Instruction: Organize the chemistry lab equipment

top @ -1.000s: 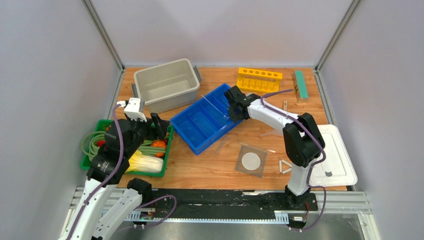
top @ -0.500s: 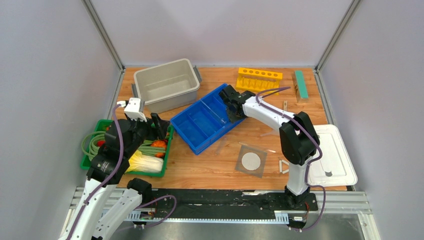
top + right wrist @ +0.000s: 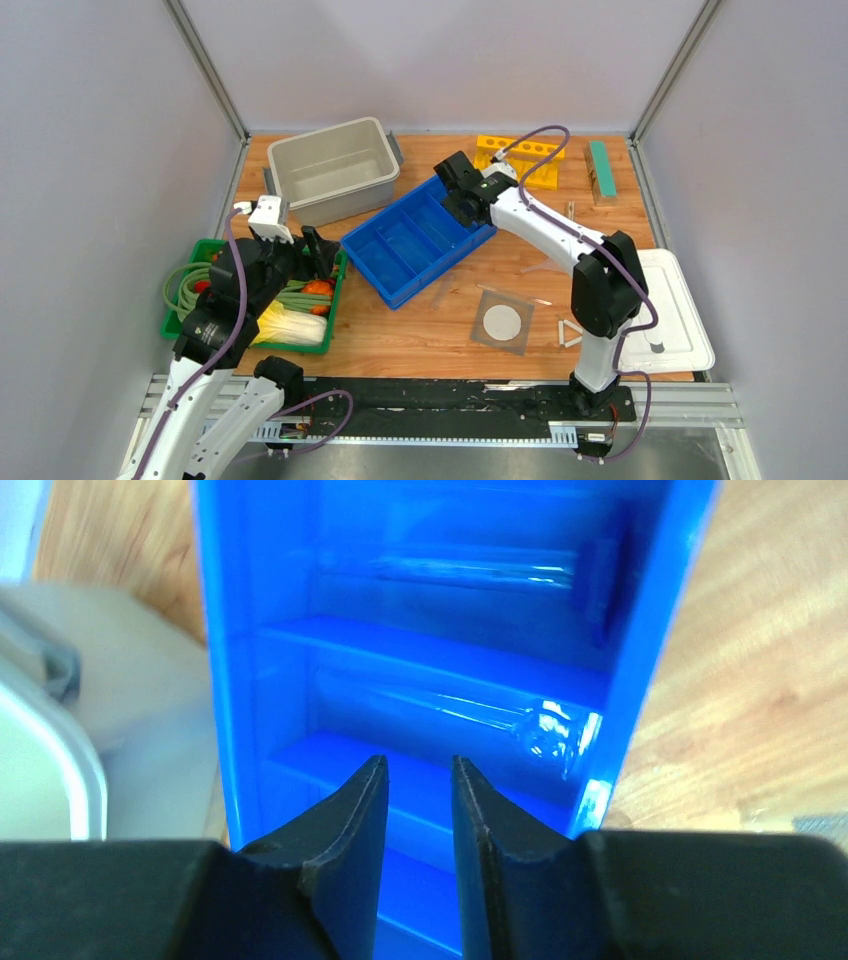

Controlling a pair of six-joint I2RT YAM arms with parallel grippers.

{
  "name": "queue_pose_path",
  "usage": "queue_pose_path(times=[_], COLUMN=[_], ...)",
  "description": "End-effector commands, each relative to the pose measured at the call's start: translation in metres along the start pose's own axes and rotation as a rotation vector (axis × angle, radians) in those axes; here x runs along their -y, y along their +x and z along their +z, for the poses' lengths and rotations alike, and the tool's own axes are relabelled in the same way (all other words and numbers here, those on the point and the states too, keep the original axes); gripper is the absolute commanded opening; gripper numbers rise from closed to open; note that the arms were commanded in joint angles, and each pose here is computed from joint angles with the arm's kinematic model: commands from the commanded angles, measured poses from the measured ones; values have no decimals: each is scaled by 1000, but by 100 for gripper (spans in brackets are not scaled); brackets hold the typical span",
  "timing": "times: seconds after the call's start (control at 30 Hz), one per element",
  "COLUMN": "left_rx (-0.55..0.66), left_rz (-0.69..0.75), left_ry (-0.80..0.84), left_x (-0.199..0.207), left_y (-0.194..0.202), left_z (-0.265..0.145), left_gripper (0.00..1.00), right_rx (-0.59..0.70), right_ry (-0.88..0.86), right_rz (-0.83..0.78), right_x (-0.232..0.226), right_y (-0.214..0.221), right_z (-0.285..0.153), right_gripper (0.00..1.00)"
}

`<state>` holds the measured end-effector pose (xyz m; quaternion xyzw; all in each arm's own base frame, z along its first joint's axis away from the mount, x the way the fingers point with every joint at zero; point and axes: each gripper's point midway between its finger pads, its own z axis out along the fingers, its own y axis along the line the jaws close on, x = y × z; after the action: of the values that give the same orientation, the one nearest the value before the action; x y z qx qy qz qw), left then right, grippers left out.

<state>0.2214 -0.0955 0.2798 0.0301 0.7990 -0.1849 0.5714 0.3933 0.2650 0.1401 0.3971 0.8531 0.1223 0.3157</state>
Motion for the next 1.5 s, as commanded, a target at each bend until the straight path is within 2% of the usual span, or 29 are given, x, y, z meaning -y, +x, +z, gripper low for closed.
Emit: queue_pose_path(times=[0.0, 0.13, 0.2, 0.4, 0.6, 0.7, 0.9, 1.03, 1.17, 1.47], left_rx=[57, 57, 56, 59, 51, 42, 27, 22, 19, 17], left_rz=[-11, -11, -11, -9, -8, -11, -11, -11, -11, -10], left_ry=[13, 13, 10, 17, 18, 26, 27, 25, 24, 24], left_x=[4, 4, 4, 5, 5, 7, 7, 7, 7, 7], left_y=[-17, -17, -17, -18, -16, -15, -13, -12, -11, -11], left_z=[-4, -4, -3, -4, -3, -2, 1, 2, 3, 3], left_gripper=[79, 79, 79, 79, 79, 79, 79, 79, 79, 79], right_rx=[53, 33, 8, -5, 82, 69, -18, -91, -182, -298], right_ry=[-218, -248, -212, -93, 81, 151, 109, 151, 34, 38], right_rz=[-307, -456, -493, -401, -437, -424, -438, -474, -439, -486], right_x=[-33, -12, 16, 96, 170, 195, 193, 199, 192, 207], right_y=[-24, -30, -29, -45, -103, -129, -146, -148, -142, -123], right_z=[-42, -62, -64, -63, -50, -39, -19, -6, 6, 30], right_gripper=[36, 41, 43, 48, 53, 56, 57, 58, 59, 56])
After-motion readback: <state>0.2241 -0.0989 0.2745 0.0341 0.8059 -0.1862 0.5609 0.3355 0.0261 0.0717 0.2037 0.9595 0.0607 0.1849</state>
